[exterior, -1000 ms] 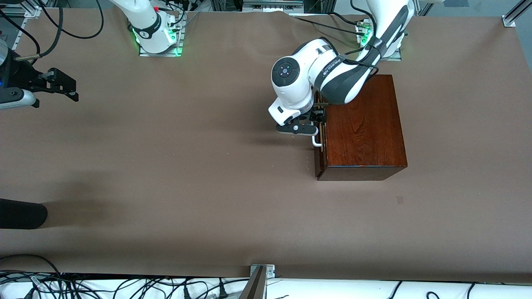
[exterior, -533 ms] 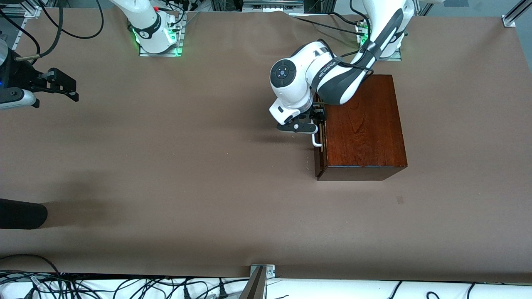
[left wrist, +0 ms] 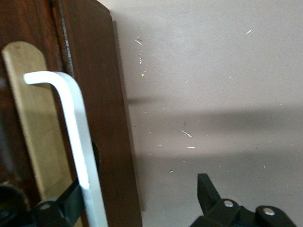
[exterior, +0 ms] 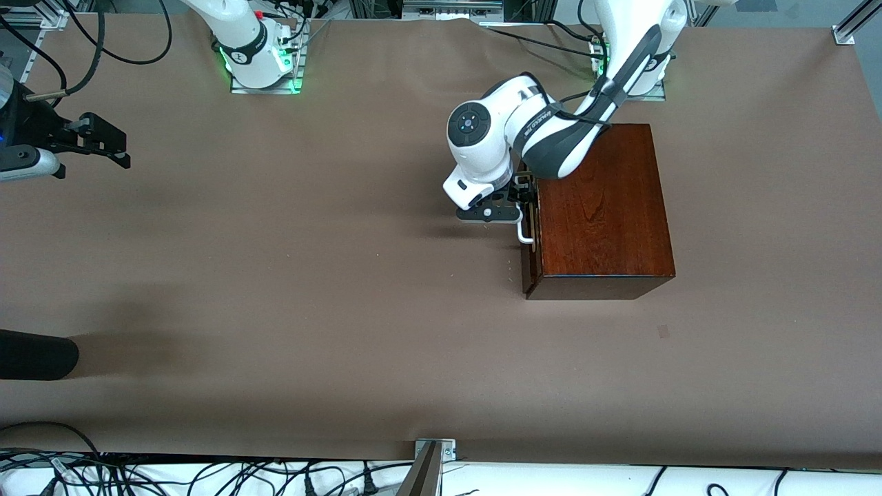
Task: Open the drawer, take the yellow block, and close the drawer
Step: 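Pull the drawer handle outward with the left gripper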
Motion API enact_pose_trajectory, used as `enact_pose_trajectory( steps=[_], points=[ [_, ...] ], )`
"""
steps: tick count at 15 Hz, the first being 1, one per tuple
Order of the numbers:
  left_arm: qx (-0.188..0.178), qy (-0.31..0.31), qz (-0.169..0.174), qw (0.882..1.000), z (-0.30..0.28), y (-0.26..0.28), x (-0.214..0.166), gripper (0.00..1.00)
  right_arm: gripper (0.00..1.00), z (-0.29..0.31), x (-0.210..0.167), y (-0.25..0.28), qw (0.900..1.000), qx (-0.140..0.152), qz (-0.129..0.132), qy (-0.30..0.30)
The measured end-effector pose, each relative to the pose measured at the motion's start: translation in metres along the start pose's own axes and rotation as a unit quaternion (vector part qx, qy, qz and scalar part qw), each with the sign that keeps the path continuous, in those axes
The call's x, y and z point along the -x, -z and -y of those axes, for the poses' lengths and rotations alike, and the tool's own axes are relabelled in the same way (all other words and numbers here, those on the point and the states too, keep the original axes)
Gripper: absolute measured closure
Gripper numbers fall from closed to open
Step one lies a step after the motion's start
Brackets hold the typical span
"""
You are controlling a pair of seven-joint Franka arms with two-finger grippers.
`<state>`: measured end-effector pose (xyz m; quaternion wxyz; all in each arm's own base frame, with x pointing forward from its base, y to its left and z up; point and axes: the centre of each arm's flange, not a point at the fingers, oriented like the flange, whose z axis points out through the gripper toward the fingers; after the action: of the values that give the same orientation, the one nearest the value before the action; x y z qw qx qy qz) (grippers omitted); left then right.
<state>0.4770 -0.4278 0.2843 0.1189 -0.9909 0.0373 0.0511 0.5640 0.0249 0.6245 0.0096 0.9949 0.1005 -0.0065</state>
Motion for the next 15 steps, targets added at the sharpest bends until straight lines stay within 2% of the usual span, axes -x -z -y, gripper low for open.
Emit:
enact_pose_trajectory(
  steps=[9, 15],
  points=[
    [0.035, 0.034, -0.036, 0.998, -0.040, 0.006, 0.007, 0.00, 0.00, 0.000, 0.000, 0.000, 1.000, 0.000, 0.000, 0.000],
    [0.047, 0.032, -0.039, 0.998, -0.067, 0.013, 0.006, 0.00, 0.00, 0.000, 0.000, 0.000, 1.000, 0.000, 0.000, 0.000]
  ],
)
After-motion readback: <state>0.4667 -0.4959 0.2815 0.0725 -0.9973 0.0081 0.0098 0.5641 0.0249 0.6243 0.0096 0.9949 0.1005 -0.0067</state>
